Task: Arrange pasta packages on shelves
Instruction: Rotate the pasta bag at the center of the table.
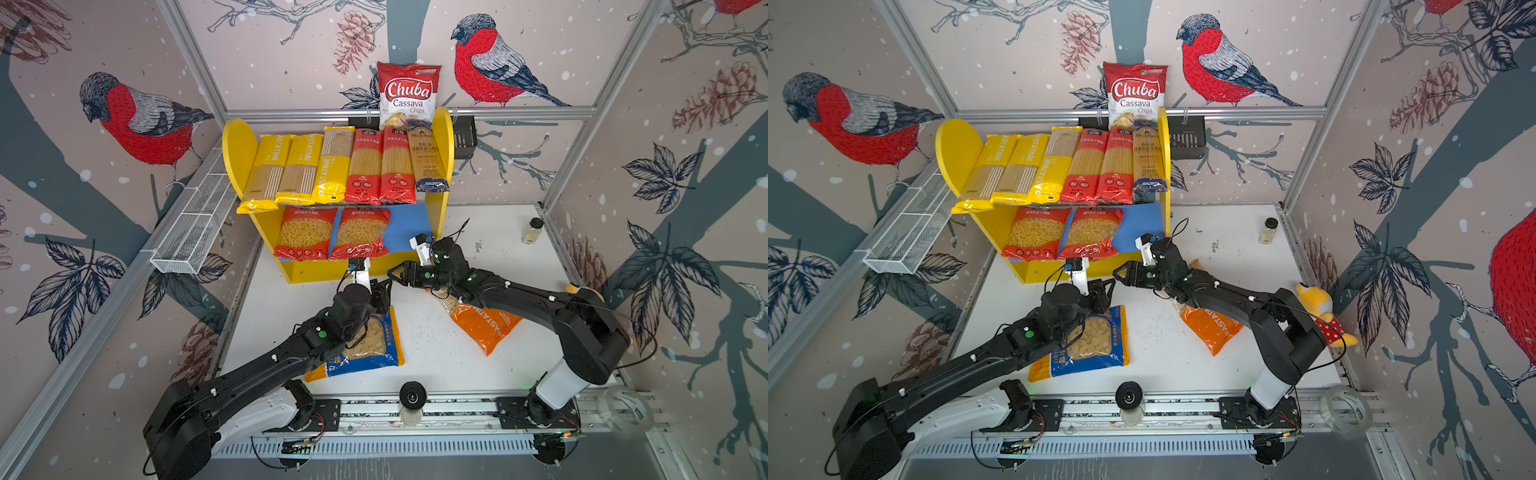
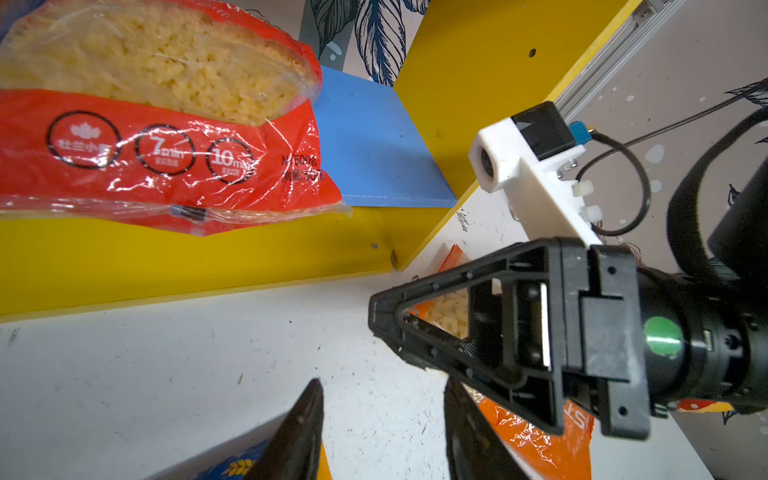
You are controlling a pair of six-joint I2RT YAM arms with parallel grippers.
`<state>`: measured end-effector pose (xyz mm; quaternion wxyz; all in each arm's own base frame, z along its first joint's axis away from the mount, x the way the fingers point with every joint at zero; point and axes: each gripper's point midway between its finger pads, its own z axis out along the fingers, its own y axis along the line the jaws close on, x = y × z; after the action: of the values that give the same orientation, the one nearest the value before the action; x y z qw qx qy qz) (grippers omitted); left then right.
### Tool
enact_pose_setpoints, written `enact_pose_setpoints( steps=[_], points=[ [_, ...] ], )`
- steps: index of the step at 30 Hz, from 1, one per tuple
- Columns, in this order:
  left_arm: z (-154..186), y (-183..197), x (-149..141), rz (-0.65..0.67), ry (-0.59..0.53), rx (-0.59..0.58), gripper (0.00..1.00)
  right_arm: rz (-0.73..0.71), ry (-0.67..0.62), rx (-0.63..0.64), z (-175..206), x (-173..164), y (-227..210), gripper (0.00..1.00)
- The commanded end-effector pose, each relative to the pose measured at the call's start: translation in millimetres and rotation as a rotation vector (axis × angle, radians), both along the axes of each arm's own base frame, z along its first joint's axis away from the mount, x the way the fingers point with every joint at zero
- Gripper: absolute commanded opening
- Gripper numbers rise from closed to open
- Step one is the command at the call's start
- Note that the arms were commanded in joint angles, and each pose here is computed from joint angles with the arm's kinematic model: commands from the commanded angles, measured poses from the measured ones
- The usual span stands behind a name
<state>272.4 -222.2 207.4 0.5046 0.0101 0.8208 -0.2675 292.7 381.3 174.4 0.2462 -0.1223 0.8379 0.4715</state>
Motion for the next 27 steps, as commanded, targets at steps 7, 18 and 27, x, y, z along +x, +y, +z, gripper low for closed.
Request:
enact_pose_setpoints(
  steps=[7, 18, 27],
  points=[
    [4, -24, -2, -0.039, -0.027, 0.021, 0.48, -0.049, -0.012, -0.102, -21, -11, -40, 0.66],
    [-8, -59, -9, -0.121, -0.012, 0.052, 0.48, -0.161, 0.045, -0.193, -52, -16, -106, 0.66],
    [-18, -101, -17, -0.23, -0.008, 0.084, 0.49, -0.315, 0.107, -0.345, -92, -27, -179, 0.66]
  ],
)
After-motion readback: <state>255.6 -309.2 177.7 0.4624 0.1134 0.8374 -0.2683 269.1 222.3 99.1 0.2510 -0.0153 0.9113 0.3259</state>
